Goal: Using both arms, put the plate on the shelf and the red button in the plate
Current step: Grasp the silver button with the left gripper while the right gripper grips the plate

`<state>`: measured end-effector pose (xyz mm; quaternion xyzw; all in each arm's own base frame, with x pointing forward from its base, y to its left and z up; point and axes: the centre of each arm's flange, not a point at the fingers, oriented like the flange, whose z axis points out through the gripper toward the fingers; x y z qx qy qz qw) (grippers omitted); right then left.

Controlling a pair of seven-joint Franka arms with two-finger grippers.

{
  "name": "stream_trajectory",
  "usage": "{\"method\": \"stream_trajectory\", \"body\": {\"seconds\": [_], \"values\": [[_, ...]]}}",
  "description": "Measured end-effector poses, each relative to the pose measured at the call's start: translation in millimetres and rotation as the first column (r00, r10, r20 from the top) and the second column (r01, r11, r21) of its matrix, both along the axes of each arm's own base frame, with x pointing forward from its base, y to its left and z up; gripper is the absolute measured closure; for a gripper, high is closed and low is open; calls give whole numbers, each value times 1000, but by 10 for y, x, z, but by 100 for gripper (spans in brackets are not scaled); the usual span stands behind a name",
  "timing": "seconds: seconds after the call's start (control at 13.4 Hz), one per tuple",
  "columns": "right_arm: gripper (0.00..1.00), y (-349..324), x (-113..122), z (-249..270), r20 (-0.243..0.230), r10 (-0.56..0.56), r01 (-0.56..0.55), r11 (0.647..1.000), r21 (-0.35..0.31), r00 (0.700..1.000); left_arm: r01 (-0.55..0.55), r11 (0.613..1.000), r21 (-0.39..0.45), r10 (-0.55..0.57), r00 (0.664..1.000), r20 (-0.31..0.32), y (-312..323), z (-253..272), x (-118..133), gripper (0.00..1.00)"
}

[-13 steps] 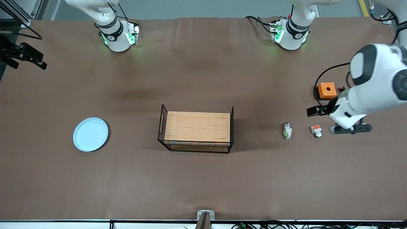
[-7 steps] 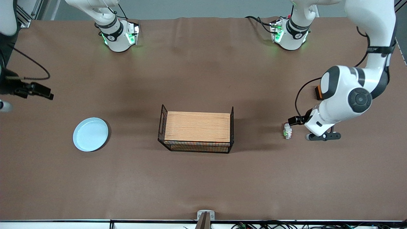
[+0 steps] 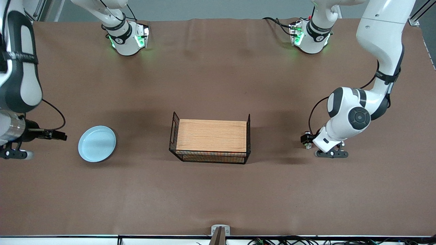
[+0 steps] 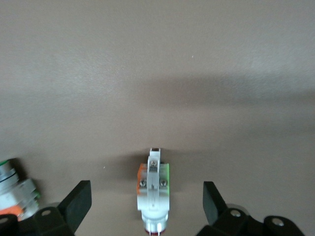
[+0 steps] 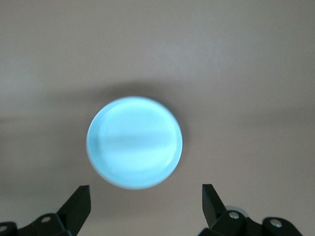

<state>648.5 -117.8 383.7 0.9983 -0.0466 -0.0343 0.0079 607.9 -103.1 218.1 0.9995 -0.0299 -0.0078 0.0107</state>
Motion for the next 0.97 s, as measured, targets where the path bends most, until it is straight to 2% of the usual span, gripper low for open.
{"method": "stream_trajectory", "body": {"seconds": [0.15,0.37,0.52,0.6,0.75,0.82,0.97], "values": [[0,-77,-14,-380,57,26,-25,1000,-10,998,6,1000,-2,-6,1000,6,-11,-127,-54,0],[0,-139,-205,-925,130,49,-51,999,11,990,13,1000,-11,-13,1000,13,-60,-250,-101,0],[0,-273,-346,-1255,143,73,-81,996,46,987,13,1000,-14,-13,1000,19,-68,-325,-106,8],[0,-370,-388,-1398,150,83,-93,994,63,985,13,1000,-15,-13,1000,18,-68,-353,-109,8],[0,-518,-428,-1614,162,100,-113,991,73,982,13,1000,-15,-12,1000,15,-68,-382,-115,23],[0,-563,-445,-1698,160,102,-114,991,71,982,13,1000,-15,-12,1000,15,-68,-382,-115,23],[0,-592,-466,-1814,150,99,-110,991,71,984,12,1000,-15,-12,1000,15,-66,-383,-115,37]]}}
